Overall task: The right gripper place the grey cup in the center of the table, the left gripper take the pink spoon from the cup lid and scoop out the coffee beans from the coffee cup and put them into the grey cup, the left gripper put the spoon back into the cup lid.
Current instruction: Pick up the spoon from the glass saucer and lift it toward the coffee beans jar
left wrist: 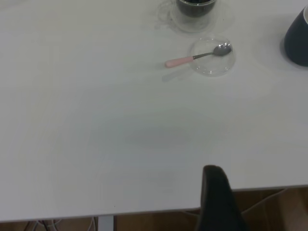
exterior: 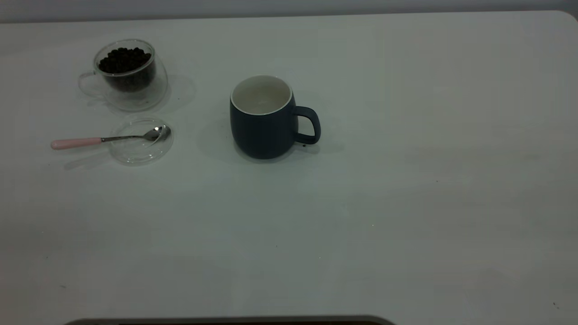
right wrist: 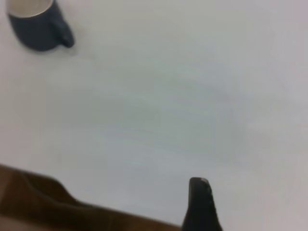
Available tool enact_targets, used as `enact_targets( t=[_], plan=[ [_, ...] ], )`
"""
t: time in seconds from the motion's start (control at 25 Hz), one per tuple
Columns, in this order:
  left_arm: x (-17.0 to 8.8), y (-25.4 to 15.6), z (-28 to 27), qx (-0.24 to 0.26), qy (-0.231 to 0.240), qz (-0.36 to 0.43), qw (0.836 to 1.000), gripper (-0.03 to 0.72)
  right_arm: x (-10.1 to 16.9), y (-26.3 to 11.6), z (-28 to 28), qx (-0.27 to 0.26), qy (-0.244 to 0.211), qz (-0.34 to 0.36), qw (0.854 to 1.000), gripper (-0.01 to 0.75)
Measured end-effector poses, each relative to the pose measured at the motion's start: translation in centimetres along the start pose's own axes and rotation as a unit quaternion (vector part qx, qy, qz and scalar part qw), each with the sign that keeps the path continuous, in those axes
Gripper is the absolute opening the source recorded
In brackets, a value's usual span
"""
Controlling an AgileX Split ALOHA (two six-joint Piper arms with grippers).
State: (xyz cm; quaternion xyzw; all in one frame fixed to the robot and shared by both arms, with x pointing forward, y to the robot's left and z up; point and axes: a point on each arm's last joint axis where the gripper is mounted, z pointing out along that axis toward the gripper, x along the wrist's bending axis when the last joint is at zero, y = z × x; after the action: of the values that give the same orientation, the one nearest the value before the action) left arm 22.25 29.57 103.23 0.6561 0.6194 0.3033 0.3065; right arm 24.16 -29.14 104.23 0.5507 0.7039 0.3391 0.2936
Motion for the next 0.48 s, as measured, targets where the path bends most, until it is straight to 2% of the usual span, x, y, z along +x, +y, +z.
enact_targets(
  t=[0.2, 0.48],
  plan=[
    [0.0, 0.0, 0.0, 0.0, 0.0, 0.0, 1.0, 0.514, 0.09, -0.38, -0.44, -0.017, -0.025, 0.015, 0.999, 0.591],
    [0.0, 0.0, 0.0, 0.0, 0.0, 0.0, 1.0, 0.514, 0.11, -0.42, -0.47, -0.017, -0.036, 0.023, 0.999, 0.591]
  ],
)
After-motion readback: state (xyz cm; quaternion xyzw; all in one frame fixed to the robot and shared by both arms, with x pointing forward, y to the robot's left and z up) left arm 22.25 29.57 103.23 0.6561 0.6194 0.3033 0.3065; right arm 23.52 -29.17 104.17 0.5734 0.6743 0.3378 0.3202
